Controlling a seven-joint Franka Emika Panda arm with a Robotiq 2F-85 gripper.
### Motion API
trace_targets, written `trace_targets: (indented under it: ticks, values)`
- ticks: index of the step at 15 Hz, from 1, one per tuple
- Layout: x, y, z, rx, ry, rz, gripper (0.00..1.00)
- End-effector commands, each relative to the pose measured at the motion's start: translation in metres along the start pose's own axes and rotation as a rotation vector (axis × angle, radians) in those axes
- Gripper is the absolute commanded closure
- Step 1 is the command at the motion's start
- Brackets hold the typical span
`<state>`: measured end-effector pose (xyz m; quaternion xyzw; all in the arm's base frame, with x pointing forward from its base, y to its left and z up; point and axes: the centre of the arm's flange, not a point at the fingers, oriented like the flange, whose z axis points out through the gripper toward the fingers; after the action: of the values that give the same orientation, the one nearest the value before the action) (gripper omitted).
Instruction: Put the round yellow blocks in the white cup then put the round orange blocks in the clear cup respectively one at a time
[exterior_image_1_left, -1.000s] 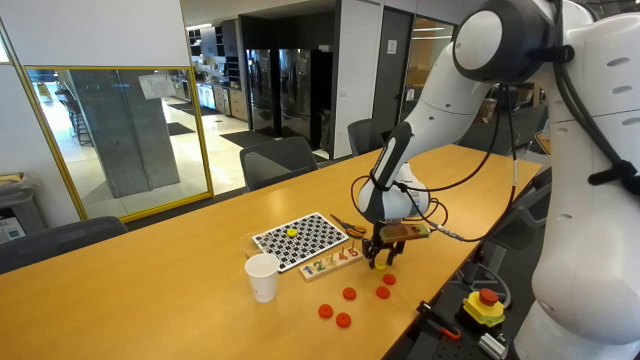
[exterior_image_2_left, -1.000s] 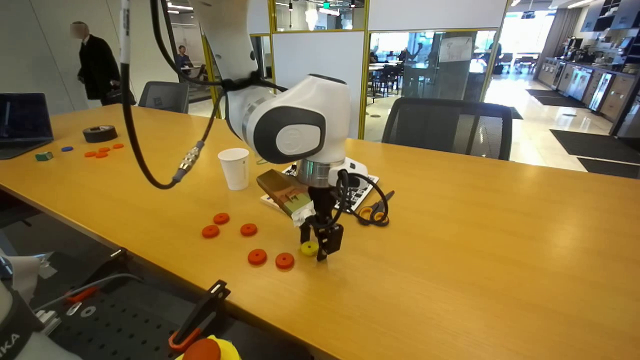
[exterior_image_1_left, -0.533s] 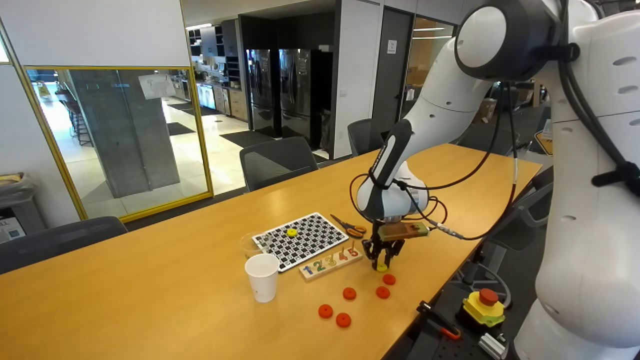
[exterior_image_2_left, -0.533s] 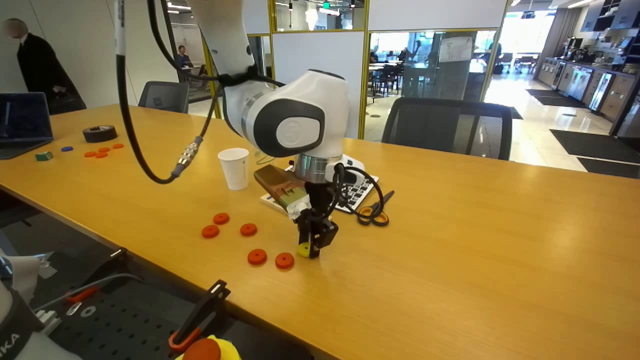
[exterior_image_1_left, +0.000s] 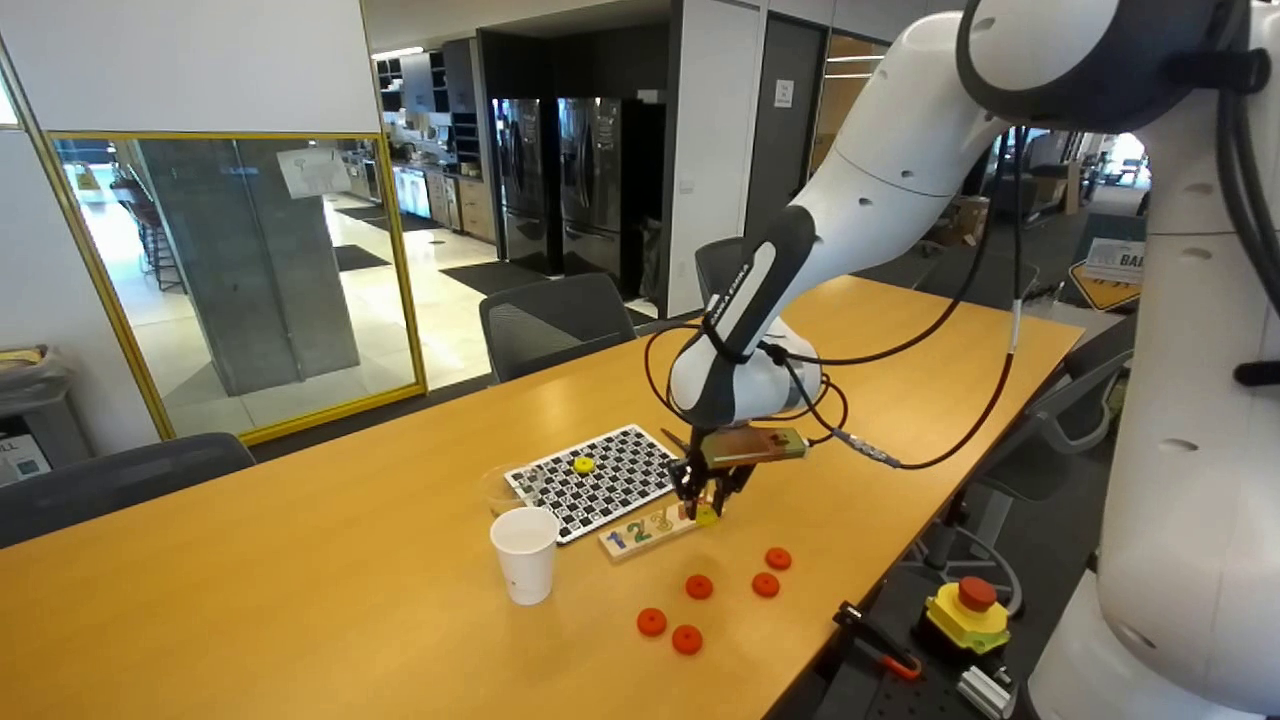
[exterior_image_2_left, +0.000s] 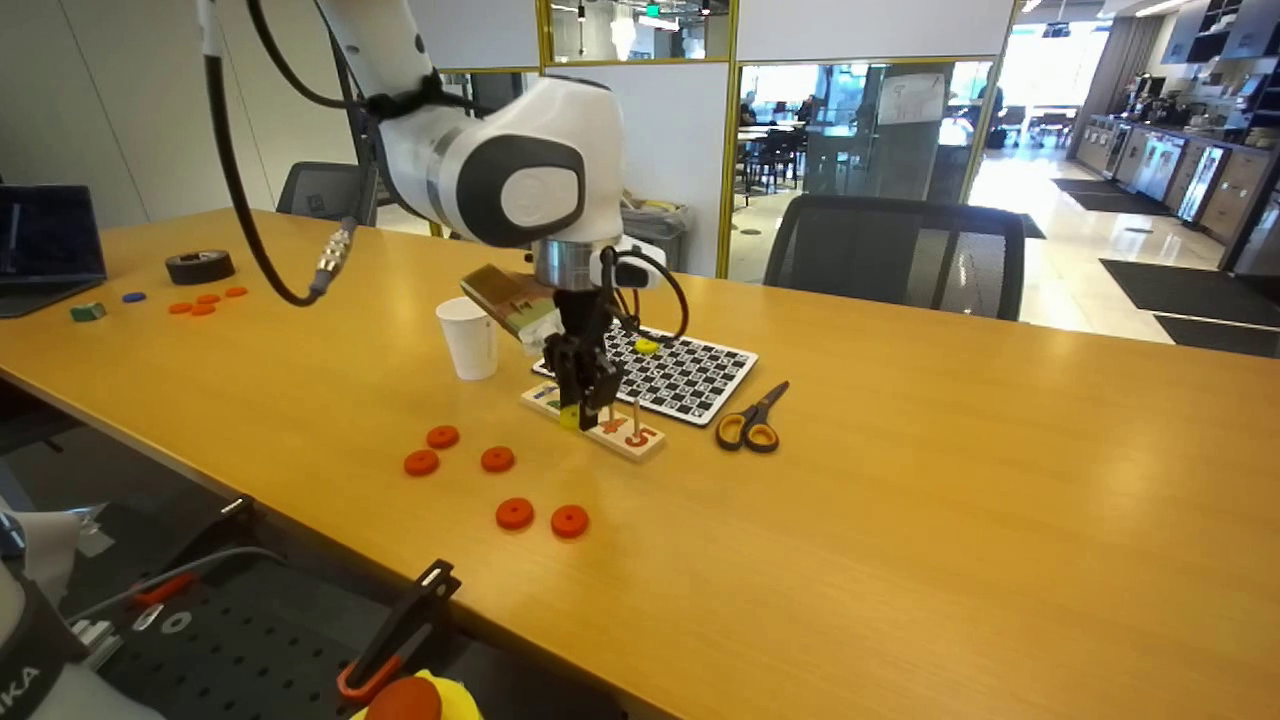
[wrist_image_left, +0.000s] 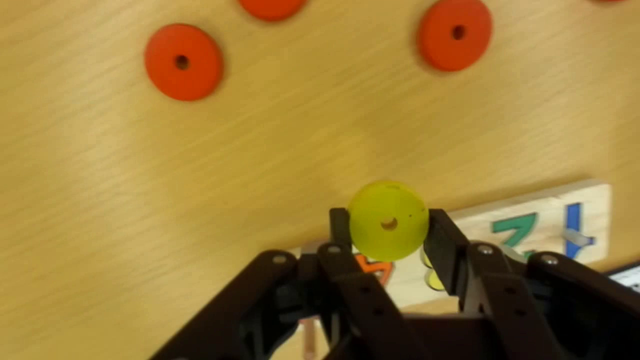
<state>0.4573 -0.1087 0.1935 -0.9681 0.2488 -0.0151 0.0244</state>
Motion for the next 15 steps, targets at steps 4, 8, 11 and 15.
trace_targets:
  ticks: [4, 8, 11, 15]
  values:
    - [-0.019, -0.100, -0.065, 0.094, 0.138, -0.068, 0.79]
    - [-0.023, -0.147, -0.074, 0.145, 0.158, -0.126, 0.79]
    - [-0.024, -0.179, -0.072, 0.167, 0.151, -0.167, 0.79]
    - [-0.019, -0.214, -0.065, 0.181, 0.138, -0.216, 0.79]
